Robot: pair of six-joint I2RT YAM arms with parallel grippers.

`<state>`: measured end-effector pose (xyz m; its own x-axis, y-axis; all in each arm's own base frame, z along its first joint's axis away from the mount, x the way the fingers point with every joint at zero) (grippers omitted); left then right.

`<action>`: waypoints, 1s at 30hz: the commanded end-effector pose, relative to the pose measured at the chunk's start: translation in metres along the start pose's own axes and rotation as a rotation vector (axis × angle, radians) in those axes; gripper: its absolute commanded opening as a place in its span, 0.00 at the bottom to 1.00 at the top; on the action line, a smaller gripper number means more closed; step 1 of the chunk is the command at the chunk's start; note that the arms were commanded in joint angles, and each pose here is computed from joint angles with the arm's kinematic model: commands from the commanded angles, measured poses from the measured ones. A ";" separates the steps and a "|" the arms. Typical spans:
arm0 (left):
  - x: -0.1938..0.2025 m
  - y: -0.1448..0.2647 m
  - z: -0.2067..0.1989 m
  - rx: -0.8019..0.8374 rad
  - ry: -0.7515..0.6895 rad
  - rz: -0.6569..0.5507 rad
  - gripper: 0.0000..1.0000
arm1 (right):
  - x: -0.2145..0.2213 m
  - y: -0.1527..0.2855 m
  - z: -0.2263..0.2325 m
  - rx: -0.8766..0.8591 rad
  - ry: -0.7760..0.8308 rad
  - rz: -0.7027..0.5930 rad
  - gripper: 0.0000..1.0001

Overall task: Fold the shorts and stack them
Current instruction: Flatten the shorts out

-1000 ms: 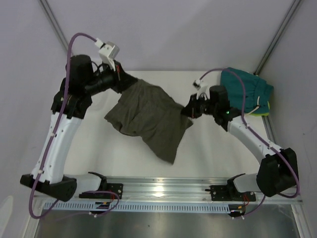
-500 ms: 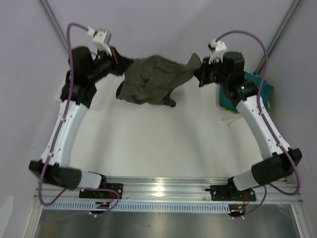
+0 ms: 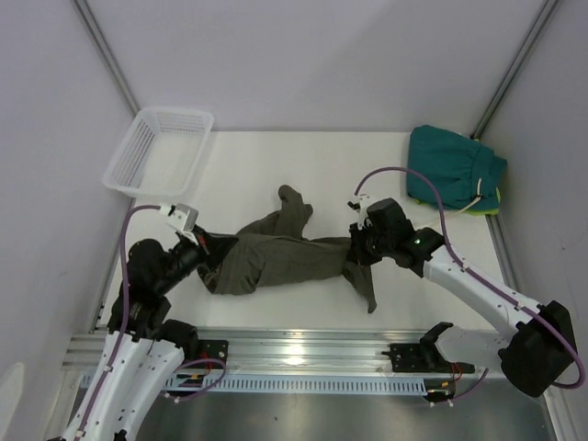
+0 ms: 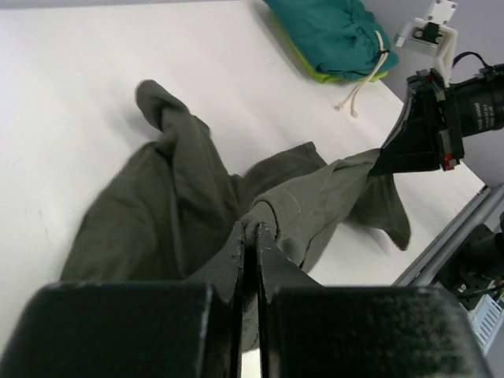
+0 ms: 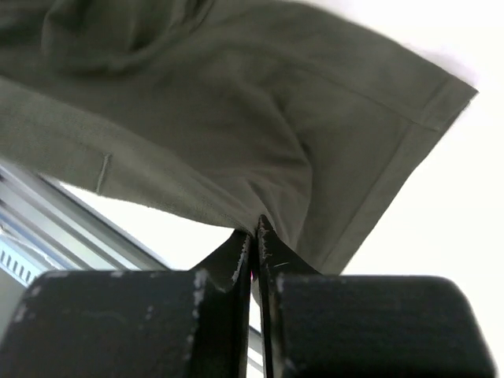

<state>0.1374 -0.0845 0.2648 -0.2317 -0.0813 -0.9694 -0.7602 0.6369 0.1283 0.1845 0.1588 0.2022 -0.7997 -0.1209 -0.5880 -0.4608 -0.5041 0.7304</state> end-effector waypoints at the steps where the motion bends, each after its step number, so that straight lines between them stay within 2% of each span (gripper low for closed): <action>1: 0.007 0.007 0.007 -0.117 0.011 -0.006 0.00 | 0.004 -0.008 0.011 -0.003 0.042 -0.003 0.04; 4: 0.010 0.009 0.012 -0.176 0.022 0.023 0.00 | 0.016 -0.024 0.023 -0.055 0.077 0.086 0.11; 7: 0.009 0.008 0.016 -0.229 0.049 0.054 0.00 | 0.027 -0.033 0.029 -0.083 0.061 0.138 0.36; 8: 0.007 0.007 0.016 -0.233 0.049 0.060 0.00 | 0.030 -0.033 0.031 -0.096 0.057 0.145 0.52; 11: 0.001 0.003 0.021 -0.271 0.038 0.076 0.00 | 0.041 -0.032 0.031 -0.113 0.045 0.165 0.61; 16: -0.021 0.003 0.026 -0.327 -0.035 0.021 0.00 | 0.058 -0.030 0.025 -0.106 0.048 0.179 0.63; 21: -0.029 -0.009 0.034 -0.342 -0.063 0.067 0.00 | 0.074 -0.029 0.036 -0.089 0.100 0.195 0.63; 30: -0.040 -0.019 0.039 -0.326 -0.085 0.045 0.00 | 0.093 -0.035 0.049 0.085 0.207 0.128 0.65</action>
<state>0.1787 -0.0654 0.2644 -0.3532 0.0217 -0.9353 -0.8706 0.3583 0.3371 0.1035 0.2033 0.1396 -0.7910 -0.3812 -0.4786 -0.2886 -0.4573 0.8412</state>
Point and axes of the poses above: each gripper's point midway between its finger pads, its own y axis back along the fingers, its own z axis along the line the jaws close on, x = y × z, the point moved 9 cm from there along y, back along the fingers, and after that the axes turned 7 degrees about -y, right-handed, at the moved point
